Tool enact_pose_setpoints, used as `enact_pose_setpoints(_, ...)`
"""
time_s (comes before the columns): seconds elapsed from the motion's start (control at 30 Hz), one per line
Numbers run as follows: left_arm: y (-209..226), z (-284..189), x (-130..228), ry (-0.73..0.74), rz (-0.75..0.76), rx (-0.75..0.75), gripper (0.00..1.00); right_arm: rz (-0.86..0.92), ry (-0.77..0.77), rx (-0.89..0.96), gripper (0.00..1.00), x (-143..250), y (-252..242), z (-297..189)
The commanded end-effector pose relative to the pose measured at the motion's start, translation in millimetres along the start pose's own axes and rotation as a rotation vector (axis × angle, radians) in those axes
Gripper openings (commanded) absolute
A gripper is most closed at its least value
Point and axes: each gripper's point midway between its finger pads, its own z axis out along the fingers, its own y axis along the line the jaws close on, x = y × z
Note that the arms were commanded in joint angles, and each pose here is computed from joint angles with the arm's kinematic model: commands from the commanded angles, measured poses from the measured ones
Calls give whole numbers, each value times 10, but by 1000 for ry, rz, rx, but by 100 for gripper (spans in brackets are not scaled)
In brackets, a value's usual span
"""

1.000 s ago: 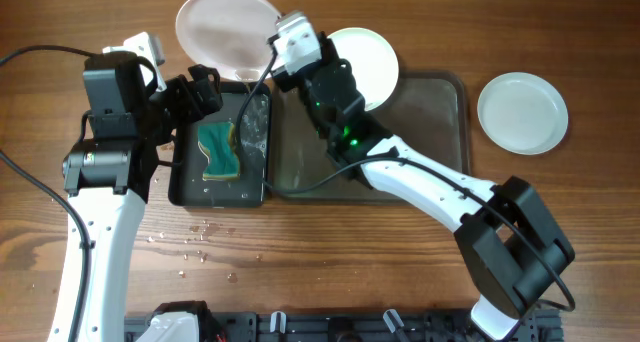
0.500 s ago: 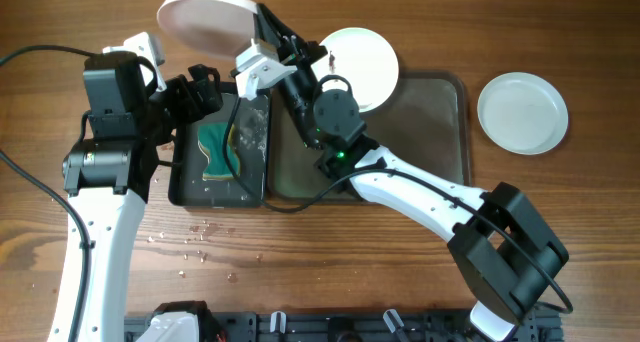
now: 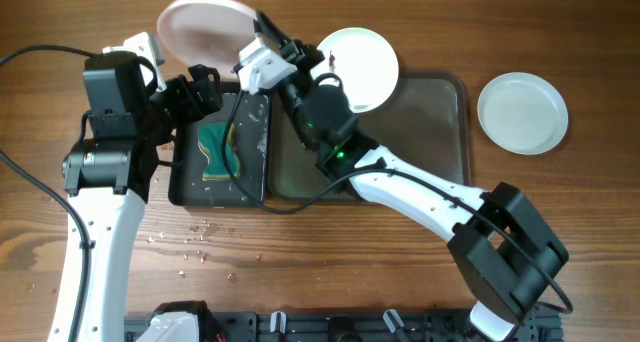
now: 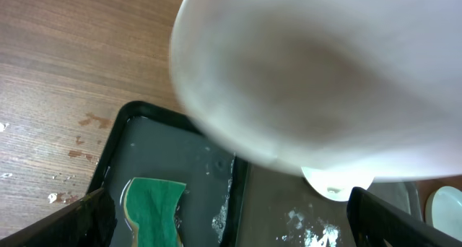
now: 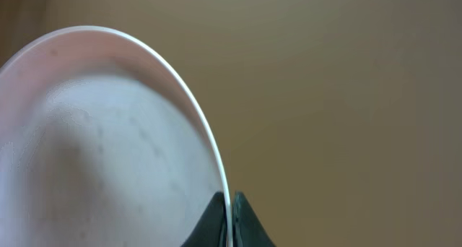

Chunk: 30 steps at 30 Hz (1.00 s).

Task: Clean dirty plates on tray and stack at the side
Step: 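Carry the plate right and stack it on the cleaned plate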

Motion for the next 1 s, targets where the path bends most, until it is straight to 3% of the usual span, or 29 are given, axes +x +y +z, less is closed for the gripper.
enact_pose_setpoints(0.0, -37, -13, -23, -4, 2, 13, 100, 469, 192, 3, 4, 482, 129, -1)
enact_pose_setpoints(0.1, -37, -13, -23, -4, 2, 13, 100, 655, 353, 10, 5, 844, 264, -98)
enact_pose_setpoints(0.2, -37, -13, -23, -4, 2, 13, 100, 709, 437, 20, 6, 1022, 329, -173)
enact_pose_setpoints(0.4, -37, -13, -23, -4, 2, 13, 100, 718, 428, 8, 5, 997, 318, -160)
enact_pose_setpoints(0.67, -37, -13, -23, -4, 2, 13, 100, 920, 405, 154, 6, 1075, -334, -105)
enact_pose_setpoints(0.97, -37, -13, -23, -4, 2, 13, 100, 1096, 582, 147, 4, 1784, -1054, -243)
